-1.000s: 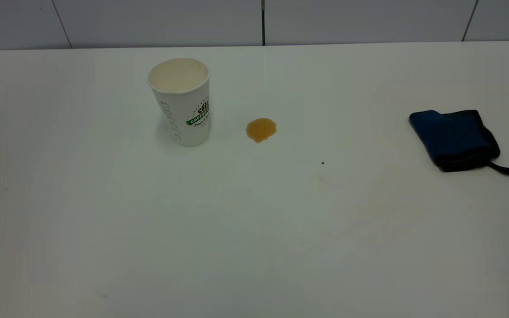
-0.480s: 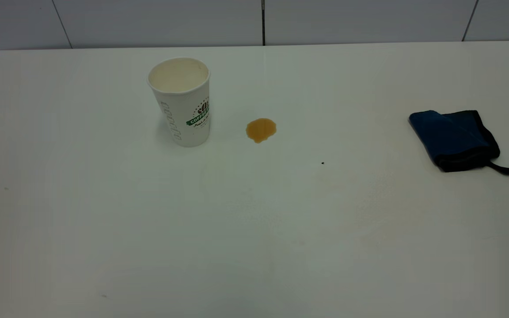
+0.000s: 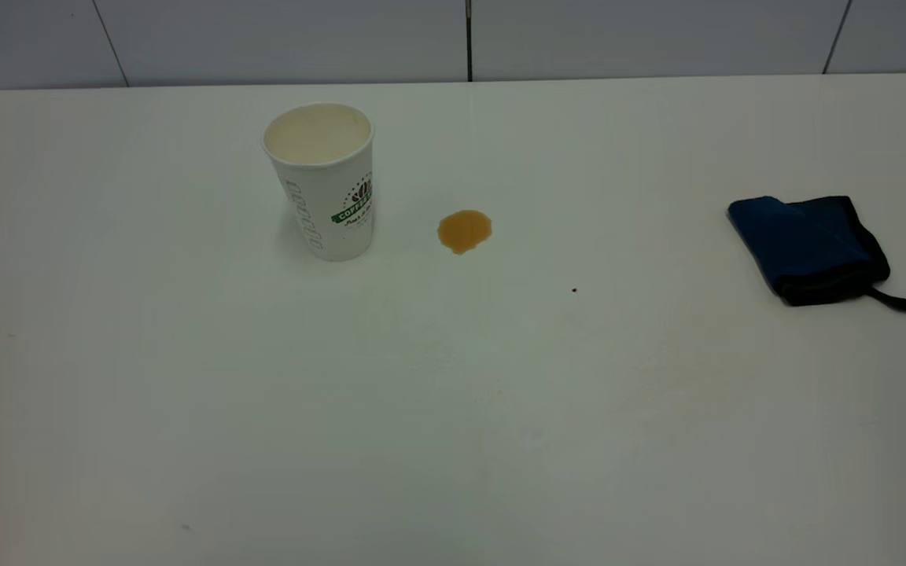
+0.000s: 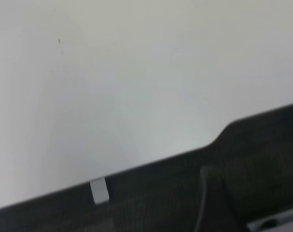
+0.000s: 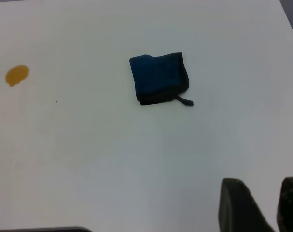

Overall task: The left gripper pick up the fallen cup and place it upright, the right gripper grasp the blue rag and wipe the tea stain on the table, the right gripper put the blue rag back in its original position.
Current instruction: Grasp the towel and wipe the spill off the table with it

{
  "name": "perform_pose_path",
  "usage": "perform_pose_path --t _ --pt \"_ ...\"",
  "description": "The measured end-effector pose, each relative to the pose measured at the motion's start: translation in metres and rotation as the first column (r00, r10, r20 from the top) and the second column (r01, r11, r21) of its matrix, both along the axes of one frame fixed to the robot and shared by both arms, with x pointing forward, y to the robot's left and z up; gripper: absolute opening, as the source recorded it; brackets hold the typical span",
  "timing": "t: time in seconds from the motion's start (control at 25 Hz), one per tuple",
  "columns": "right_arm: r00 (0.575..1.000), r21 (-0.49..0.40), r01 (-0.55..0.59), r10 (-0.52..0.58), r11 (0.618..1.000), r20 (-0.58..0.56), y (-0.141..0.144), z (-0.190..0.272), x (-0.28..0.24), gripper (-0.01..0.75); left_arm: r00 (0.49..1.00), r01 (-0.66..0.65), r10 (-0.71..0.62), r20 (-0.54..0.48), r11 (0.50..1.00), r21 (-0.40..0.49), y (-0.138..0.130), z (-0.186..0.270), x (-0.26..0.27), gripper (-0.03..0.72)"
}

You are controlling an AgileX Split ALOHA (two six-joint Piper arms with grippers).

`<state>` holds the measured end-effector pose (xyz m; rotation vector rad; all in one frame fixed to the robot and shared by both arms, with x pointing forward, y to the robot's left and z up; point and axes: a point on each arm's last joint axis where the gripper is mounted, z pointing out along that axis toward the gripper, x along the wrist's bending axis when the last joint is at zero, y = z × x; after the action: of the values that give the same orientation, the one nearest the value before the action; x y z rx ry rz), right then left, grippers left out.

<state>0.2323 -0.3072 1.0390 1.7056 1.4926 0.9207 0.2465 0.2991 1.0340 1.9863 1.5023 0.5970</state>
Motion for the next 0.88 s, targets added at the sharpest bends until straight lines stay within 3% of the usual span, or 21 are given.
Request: perform_pose_path --t 0.48,0.88 --pt "1.000 0.001 0.000 0.000 1.000 0.000 0.000 0.000 0.000 0.240 0.958 -0.242 0.246 0.150 0.969 -0.041 0.002 -0.001 -0.023 0.440" --pt "1.000 0.001 0.000 0.000 1.000 0.000 0.000 0.000 0.000 0.240 0.954 -0.259 0.262 0.149 0.965 -0.041 0.002 -0.001 -0.023 0.440"
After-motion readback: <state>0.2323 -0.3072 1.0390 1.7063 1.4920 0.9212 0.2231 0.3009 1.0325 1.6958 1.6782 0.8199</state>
